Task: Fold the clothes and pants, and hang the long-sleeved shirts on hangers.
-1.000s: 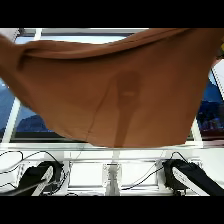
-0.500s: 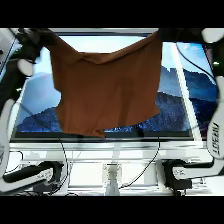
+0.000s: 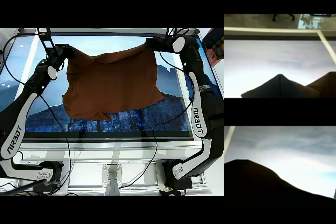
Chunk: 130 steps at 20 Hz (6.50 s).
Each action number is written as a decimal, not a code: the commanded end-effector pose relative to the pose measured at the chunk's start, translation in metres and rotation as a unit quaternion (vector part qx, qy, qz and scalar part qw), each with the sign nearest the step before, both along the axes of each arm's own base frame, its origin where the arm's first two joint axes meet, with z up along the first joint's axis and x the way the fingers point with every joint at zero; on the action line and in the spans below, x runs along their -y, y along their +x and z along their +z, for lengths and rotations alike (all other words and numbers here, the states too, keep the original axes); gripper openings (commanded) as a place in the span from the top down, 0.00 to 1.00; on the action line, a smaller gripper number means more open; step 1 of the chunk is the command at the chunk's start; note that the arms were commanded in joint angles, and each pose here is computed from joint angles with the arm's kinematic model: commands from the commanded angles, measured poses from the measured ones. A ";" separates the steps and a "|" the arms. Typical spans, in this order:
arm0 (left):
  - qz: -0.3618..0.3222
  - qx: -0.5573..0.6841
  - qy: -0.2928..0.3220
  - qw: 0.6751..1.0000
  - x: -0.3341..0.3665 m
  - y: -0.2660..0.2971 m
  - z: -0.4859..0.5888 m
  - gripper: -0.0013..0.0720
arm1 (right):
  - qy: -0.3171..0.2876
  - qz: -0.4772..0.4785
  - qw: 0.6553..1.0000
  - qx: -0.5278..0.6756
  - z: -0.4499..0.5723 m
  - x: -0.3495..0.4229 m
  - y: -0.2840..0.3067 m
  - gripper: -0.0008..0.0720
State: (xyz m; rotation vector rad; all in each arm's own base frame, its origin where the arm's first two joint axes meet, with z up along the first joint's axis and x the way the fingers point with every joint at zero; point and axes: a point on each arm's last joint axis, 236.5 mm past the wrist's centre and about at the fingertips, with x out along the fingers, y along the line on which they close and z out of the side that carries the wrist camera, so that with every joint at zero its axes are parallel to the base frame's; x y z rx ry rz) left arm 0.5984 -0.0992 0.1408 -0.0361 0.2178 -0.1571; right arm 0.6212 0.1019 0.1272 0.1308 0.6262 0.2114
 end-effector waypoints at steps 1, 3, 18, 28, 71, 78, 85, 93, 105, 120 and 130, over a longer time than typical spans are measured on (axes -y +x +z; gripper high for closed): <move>-0.005 -0.049 0.006 0.999 -0.001 -0.004 -0.027 0.97 | -0.038 -0.006 0.999 0.002 -0.014 0.012 0.007 0.97; -0.009 -0.095 0.011 0.995 -0.005 -0.010 -0.049 0.84 | -0.056 -0.005 0.998 -0.012 -0.021 0.017 0.004 0.80; 0.026 -0.319 0.002 0.947 -0.093 -0.093 -0.089 0.02 | 0.160 -0.073 0.889 -0.423 -0.140 0.187 -0.171 0.33; 0.034 -0.324 -0.026 0.945 -0.094 -0.095 -0.089 0.03 | 0.236 -0.034 0.849 -0.472 -0.235 0.114 -0.211 0.33; -0.140 -0.556 -0.125 0.810 -0.025 -0.285 -0.262 0.51 | 0.217 -0.122 0.872 -0.421 -0.241 0.112 -0.175 0.97; -0.216 -0.555 -0.095 0.798 -0.018 -0.302 -0.256 0.57 | 0.218 -0.113 0.869 -0.429 -0.239 0.108 -0.179 0.97; -0.205 -0.492 -0.089 0.841 -0.022 -0.260 -0.222 0.97 | 0.188 -0.004 0.936 -0.296 -0.149 0.094 -0.155 0.97; -0.218 -0.184 -0.048 0.957 -0.011 -0.192 0.036 0.97 | 0.118 0.064 0.990 -0.044 0.062 0.072 -0.183 0.97; -0.002 0.361 0.083 0.929 -0.058 -0.381 0.375 0.97 | -0.001 0.026 0.911 0.412 0.354 0.027 -0.427 0.97; -0.098 -0.031 -0.017 0.995 -0.043 -0.194 0.128 0.97 | 0.078 0.023 0.997 0.003 0.148 0.072 -0.252 0.97; -0.063 -0.209 -0.065 0.974 -0.009 -0.069 -0.109 0.97 | 0.179 -0.054 0.967 -0.172 -0.095 0.091 -0.096 0.97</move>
